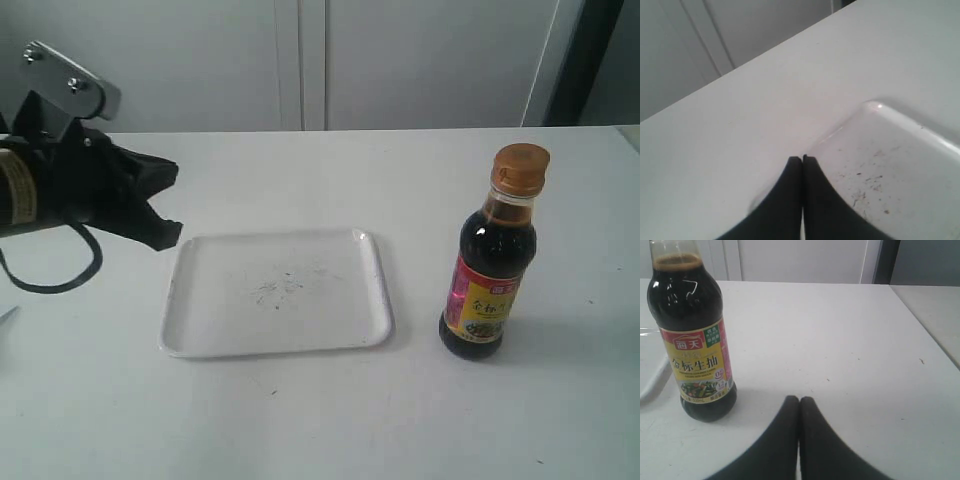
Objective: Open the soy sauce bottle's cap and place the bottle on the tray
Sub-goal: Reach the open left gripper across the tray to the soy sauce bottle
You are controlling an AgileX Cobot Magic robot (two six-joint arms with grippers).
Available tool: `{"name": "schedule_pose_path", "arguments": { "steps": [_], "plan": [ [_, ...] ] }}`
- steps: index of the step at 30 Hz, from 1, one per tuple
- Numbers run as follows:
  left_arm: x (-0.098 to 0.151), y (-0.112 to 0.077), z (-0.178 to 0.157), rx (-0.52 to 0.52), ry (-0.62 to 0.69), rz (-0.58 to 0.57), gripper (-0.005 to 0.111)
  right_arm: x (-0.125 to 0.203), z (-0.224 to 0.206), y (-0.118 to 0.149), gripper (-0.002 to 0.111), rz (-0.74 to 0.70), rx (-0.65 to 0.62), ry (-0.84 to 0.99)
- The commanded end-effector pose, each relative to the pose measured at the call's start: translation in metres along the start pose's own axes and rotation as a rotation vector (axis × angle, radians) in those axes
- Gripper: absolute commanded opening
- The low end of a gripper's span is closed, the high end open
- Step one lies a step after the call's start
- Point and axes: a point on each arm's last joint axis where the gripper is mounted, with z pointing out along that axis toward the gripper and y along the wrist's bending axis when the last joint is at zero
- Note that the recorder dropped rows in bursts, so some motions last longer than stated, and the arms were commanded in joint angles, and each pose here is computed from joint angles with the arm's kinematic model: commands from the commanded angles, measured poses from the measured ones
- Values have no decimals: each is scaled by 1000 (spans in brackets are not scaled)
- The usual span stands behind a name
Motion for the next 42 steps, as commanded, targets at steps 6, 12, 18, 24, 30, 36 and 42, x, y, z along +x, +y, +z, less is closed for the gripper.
{"name": "schedule_pose_path", "arguments": {
  "steps": [6,12,18,24,30,36,42],
  "plan": [
    [6,-23,35,194,-100,36,0,-1,0,0,0,-1,-2,-16],
    [10,-32,49,296,-203,-2,0,-1,0,0,0,-1,-2,-16],
    [16,-39,62,375,-270,-35,0,-1,0,0,0,-1,-2,-16],
    [19,-48,68,475,-408,-35,0,-1,0,0,0,-1,-2,-16],
    [28,-58,76,493,-392,19,0,-1,0,0,0,-1,-2,-16],
    [29,-73,84,537,-390,51,40,-1,0,0,0,-1,-2,-16],
    [21,-96,92,593,-408,39,105,-1,0,0,0,-1,-2,-16]
  ]
}}
